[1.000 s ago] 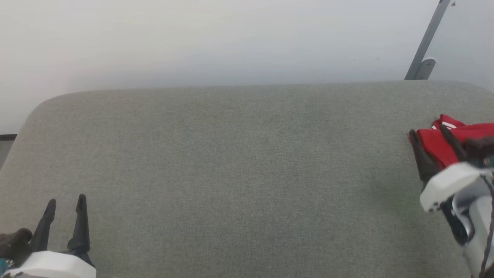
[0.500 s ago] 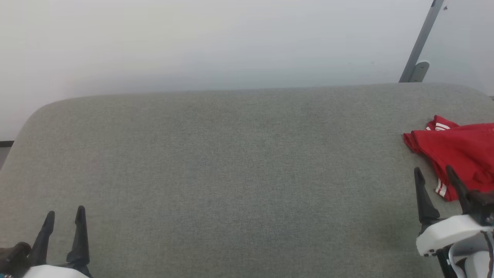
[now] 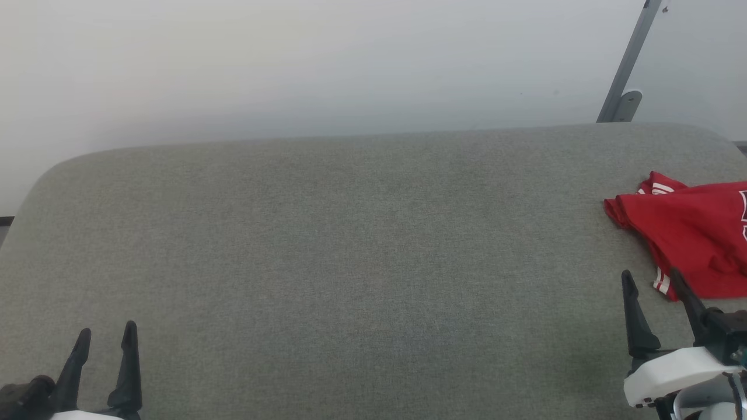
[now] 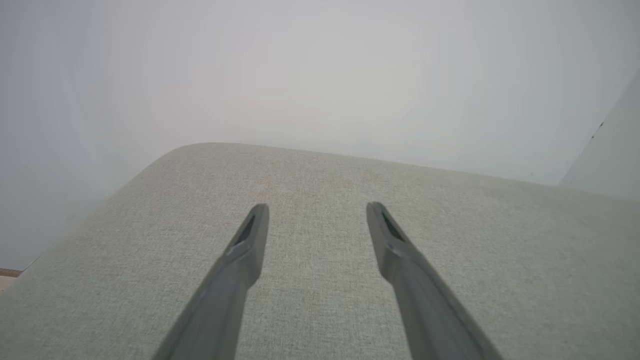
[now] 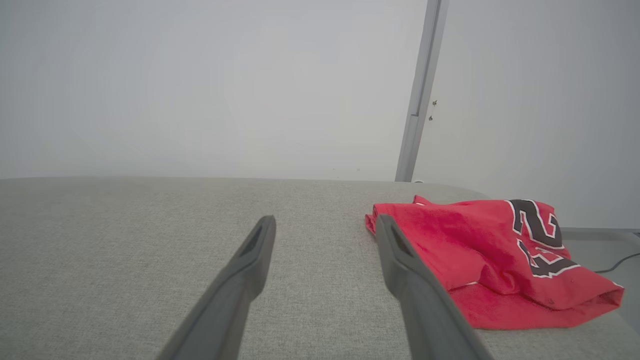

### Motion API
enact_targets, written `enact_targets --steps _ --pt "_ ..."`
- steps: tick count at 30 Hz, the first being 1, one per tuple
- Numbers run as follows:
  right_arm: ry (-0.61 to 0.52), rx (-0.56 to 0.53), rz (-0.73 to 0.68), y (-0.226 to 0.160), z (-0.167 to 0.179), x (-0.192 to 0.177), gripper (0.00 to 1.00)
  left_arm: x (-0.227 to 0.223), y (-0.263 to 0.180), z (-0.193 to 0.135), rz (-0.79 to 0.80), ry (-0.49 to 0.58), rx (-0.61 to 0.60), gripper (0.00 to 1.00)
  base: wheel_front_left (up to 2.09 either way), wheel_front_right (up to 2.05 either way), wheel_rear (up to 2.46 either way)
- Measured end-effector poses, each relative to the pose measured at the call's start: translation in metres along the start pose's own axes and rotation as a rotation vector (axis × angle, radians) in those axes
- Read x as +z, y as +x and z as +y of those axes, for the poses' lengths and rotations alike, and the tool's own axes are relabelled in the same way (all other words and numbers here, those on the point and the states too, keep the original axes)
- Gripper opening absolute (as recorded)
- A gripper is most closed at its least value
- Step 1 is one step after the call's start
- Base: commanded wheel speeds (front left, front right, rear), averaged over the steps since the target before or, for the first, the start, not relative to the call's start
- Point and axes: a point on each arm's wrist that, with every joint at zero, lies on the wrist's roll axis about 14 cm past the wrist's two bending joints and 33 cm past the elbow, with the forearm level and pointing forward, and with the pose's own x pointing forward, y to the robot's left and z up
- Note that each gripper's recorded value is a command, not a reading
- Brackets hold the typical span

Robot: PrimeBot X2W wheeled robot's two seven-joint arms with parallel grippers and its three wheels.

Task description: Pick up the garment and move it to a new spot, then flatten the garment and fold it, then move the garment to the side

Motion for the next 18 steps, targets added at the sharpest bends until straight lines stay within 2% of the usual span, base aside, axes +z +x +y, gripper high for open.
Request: enact_targets --steps 17,18 --pt "0.002 0.007 -0.001 -0.0001 0.0046 -0.0003 1.00 0.0025 -0.0030 -0.0023 -0.007 0.010 -0.011 1.00 0.00 0.00 0.00" --pt "0.002 0.008 -0.003 0.0002 0.0051 0.0004 0.00 0.0039 -0.0030 -0.0024 -0.011 0.010 -0.010 0.00 0.00 0.00 0.00"
